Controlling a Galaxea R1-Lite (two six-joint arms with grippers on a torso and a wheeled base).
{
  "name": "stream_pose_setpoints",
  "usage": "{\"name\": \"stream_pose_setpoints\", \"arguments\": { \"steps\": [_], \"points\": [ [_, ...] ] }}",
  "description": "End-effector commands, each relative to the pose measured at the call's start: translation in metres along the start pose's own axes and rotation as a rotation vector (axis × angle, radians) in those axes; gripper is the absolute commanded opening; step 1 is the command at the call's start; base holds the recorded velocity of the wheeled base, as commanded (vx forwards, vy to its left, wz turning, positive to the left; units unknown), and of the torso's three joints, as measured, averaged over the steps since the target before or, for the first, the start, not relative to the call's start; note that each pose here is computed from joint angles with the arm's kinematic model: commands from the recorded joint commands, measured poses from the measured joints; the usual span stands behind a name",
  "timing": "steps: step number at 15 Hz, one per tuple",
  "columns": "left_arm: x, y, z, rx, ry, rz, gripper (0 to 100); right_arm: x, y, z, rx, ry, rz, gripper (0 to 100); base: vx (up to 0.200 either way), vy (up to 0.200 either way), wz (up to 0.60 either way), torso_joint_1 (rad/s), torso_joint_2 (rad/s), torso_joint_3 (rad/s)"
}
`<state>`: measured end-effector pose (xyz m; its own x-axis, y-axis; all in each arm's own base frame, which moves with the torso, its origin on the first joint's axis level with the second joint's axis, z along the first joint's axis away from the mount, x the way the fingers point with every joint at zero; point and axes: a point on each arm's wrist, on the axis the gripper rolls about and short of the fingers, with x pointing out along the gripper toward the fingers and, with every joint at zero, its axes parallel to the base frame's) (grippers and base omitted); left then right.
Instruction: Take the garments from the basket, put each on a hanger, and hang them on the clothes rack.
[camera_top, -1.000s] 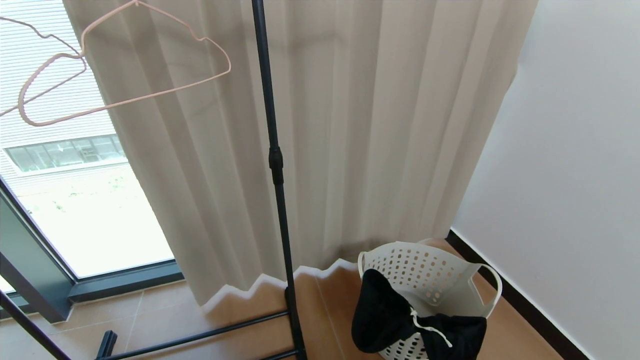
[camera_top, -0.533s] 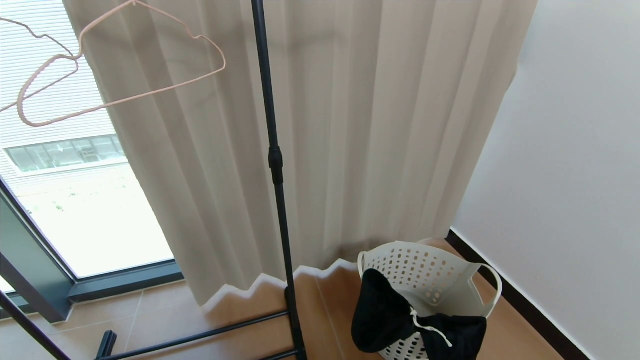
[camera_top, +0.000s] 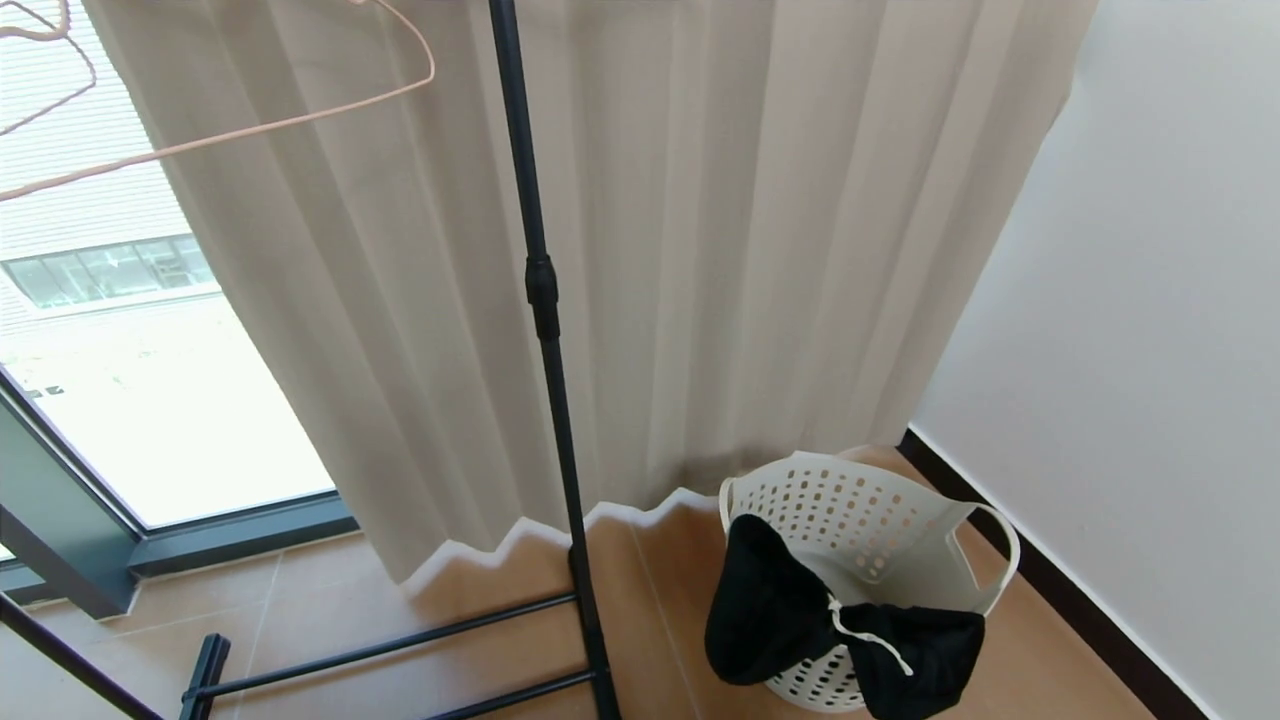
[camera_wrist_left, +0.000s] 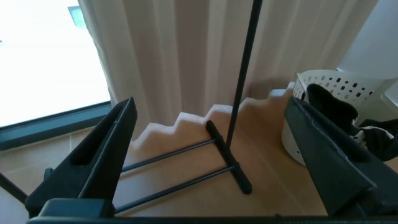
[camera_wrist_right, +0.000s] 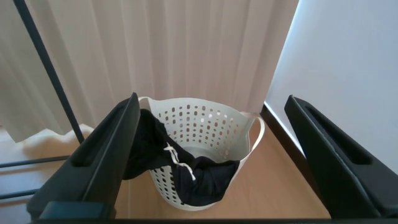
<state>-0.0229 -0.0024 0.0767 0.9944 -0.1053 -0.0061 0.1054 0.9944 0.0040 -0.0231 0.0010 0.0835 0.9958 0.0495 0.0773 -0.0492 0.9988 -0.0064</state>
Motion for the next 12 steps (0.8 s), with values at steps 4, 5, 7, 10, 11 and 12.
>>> {"name": "stream_pose_setpoints", "arguments": {
  "steps": [4, 5, 7, 10, 11, 12],
  "points": [
    [0.0001, 0.0000, 0.0000, 0.000, 0.001, 0.000, 100, 0.0001, 0.0000, 0.0001, -0.002, 0.001, 0.001, 100, 0.000, 0.000, 0.00, 0.005, 0.00, -0.195],
    [0.0001, 0.0000, 0.0000, 0.000, 0.001, 0.000, 100, 0.0001, 0.0000, 0.0001, 0.000, 0.001, 0.001, 100, 0.000, 0.000, 0.00, 0.007, 0.01, -0.193],
    [0.0001, 0.0000, 0.0000, 0.000, 0.001, 0.000, 100, 0.0001, 0.0000, 0.0001, -0.002, 0.001, 0.001, 100, 0.000, 0.000, 0.00, 0.002, 0.00, -0.198],
    [0.0001, 0.0000, 0.0000, -0.002, 0.001, 0.000, 100, 0.0001, 0.0000, 0.0001, 0.000, 0.001, 0.001, 100, 0.000, 0.000, 0.00, 0.002, 0.01, -0.199],
    [0.0001, 0.0000, 0.0000, -0.002, 0.001, 0.000, 100, 0.0001, 0.0000, 0.0001, 0.000, 0.001, 0.001, 100, 0.000, 0.000, 0.00, 0.007, 0.00, -0.203],
    [0.0001, 0.0000, 0.0000, -0.002, 0.001, 0.000, 100, 0.0001, 0.0000, 0.0001, 0.000, 0.001, 0.001, 100, 0.000, 0.000, 0.00, 0.002, 0.00, -0.198]
  ]
}}
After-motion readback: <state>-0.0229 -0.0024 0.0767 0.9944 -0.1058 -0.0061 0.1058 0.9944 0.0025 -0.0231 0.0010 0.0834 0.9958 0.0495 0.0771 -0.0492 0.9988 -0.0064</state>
